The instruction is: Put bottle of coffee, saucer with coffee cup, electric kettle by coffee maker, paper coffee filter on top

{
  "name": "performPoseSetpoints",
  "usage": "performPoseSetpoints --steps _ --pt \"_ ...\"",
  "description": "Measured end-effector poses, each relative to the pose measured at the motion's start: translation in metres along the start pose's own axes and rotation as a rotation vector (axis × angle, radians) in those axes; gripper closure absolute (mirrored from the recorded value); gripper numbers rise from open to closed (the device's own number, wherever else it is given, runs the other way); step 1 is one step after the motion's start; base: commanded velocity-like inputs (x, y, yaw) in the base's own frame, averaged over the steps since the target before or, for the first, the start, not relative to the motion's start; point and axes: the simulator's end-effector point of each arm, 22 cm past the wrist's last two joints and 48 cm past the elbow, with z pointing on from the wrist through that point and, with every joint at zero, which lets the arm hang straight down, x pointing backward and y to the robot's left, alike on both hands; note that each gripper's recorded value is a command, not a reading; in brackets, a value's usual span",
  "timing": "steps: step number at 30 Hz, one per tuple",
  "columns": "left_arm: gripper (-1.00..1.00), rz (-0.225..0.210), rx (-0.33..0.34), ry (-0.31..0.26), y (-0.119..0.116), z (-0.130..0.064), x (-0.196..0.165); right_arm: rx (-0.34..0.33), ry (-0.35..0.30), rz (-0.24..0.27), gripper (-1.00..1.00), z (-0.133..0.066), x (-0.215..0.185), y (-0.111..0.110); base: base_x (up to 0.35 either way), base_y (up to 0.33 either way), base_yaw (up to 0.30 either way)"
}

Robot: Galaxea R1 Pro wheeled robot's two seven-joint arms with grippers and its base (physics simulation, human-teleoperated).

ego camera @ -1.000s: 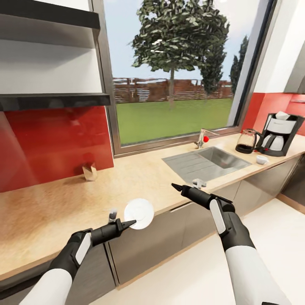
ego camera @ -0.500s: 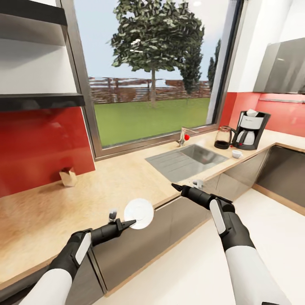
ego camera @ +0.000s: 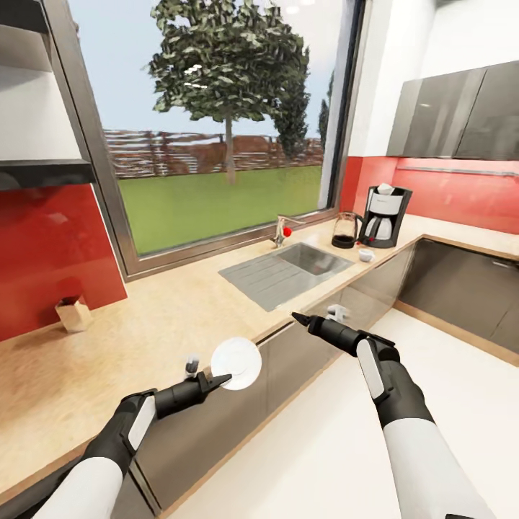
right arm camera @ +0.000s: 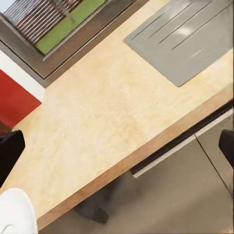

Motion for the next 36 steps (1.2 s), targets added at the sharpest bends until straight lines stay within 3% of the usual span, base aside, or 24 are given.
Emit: performPoseSetpoints --steps 36 --pt "1.00 0.001 -0.007 -0.003 0.0028 -0.0051 -0.0028 0.001 0.001 0.000 -1.00 0.0001 0.0005 -0.0005 0.000 0.000 -0.274"
